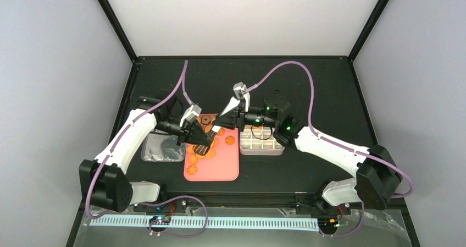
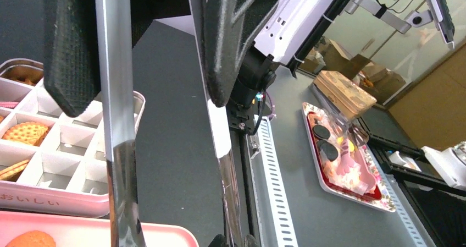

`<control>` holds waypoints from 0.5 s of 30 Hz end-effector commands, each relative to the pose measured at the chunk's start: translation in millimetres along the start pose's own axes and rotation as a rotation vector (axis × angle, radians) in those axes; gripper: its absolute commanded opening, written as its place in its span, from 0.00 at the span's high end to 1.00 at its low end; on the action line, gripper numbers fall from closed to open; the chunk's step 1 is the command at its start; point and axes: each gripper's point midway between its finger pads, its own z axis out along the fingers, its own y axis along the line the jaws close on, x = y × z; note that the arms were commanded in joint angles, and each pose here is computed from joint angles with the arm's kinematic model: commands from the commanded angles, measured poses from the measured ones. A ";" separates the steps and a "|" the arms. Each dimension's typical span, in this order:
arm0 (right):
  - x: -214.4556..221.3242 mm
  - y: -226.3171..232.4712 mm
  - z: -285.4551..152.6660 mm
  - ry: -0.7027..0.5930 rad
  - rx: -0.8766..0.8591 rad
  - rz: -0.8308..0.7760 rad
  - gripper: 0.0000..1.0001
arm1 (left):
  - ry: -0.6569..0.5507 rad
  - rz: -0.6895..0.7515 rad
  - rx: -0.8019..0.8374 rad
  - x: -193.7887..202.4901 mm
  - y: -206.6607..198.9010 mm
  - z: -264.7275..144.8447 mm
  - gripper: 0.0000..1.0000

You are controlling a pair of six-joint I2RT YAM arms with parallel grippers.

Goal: Pack the cookies
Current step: Pass from the left arm to the right

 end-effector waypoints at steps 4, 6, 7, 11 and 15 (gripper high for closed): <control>-12.3 11.0 -4.9 -0.001 -0.010 -0.052 0.60 | -0.001 0.085 -0.052 -7.7 2.2 -3.3 0.69; -12.2 8.2 -7.5 0.004 0.022 -0.069 0.60 | 0.034 0.083 -0.113 -7.0 11.2 -5.7 0.55; -10.9 6.0 -8.3 0.011 0.038 -0.075 0.60 | 0.050 0.077 -0.152 -6.6 17.3 -7.7 0.51; 1.5 -4.0 -8.8 0.059 0.097 -0.094 0.59 | 0.119 0.069 -0.353 -6.8 39.0 -27.7 0.39; 18.1 -8.8 -2.7 0.104 0.162 -0.145 0.57 | 0.160 0.033 -0.552 -4.0 61.5 -64.7 0.22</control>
